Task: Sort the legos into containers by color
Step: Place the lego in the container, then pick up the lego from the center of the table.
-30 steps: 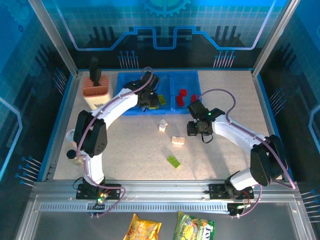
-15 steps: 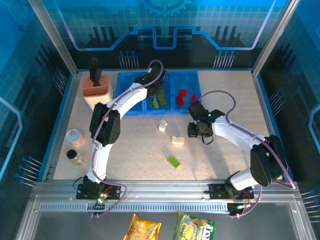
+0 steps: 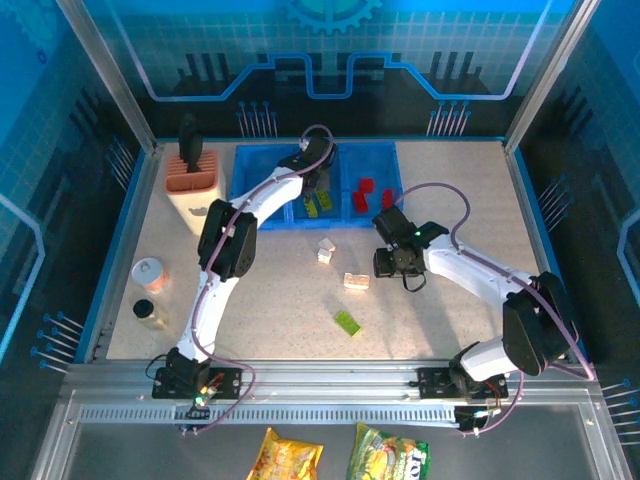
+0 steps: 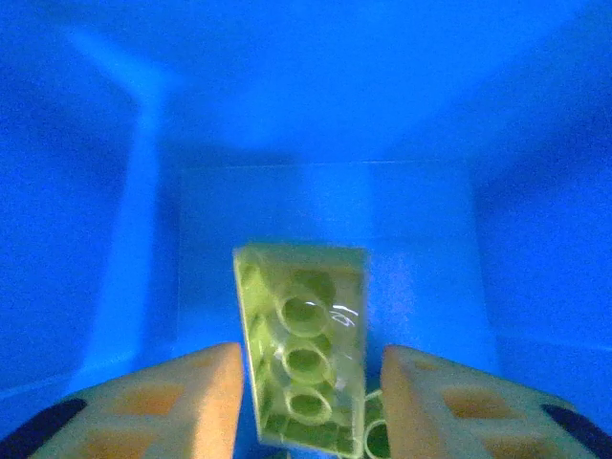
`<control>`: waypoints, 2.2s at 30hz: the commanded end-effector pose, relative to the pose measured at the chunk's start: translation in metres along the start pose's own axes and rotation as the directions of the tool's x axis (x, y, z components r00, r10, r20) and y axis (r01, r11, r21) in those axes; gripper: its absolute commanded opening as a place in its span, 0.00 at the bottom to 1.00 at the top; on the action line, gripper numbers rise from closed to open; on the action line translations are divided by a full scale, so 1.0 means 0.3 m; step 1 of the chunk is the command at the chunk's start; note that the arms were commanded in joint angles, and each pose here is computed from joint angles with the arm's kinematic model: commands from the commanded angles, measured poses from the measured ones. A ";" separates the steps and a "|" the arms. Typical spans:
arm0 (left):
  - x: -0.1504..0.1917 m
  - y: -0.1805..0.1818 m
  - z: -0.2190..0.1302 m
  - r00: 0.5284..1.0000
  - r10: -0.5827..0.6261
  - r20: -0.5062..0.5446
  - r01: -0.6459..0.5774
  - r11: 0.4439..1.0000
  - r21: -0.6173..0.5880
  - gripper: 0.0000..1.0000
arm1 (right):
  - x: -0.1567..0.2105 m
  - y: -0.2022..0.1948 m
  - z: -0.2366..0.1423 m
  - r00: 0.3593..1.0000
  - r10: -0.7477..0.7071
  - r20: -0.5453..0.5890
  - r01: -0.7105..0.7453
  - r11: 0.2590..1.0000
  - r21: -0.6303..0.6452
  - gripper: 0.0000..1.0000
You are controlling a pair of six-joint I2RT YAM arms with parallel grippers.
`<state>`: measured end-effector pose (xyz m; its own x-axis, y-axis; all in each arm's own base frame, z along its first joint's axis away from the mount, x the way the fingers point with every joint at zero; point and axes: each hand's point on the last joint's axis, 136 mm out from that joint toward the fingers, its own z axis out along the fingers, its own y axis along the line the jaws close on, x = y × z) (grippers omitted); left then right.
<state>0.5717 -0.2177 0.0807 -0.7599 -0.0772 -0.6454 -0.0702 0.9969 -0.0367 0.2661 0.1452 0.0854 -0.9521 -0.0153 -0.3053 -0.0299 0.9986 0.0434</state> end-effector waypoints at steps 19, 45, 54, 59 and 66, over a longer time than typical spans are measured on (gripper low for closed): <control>-0.004 -0.061 -0.304 0.996 -0.004 -0.087 0.019 0.985 0.170 0.46 | 0.022 0.091 -0.040 0.995 -0.094 -0.013 0.094 0.995 -0.028 0.52; 0.614 -0.116 -0.506 0.889 0.182 -0.420 -0.062 0.957 0.283 0.58 | 0.067 0.114 -0.015 0.994 -0.091 -0.058 0.088 0.995 -0.051 0.52; 0.659 -0.118 -0.422 0.874 0.230 -0.428 -0.129 0.959 0.252 0.62 | 0.074 0.101 -0.025 0.995 -0.085 -0.054 0.083 0.995 -0.049 0.52; 0.663 -0.129 -0.372 0.870 0.255 -0.422 -0.162 0.956 0.245 0.60 | 0.073 0.096 -0.033 0.995 -0.082 -0.049 0.080 0.996 -0.048 0.52; 0.660 -0.134 -0.328 0.868 0.272 -0.416 -0.189 0.955 0.231 0.48 | 0.077 0.081 -0.045 0.996 -0.079 -0.047 0.077 0.996 -0.041 0.52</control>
<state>0.3511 -0.2698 0.0250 -0.9603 0.1717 -0.2200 0.1983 0.9745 -0.1050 0.2461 0.1781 0.0907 -0.9528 -0.1148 -0.2810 -0.1385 0.9882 0.0659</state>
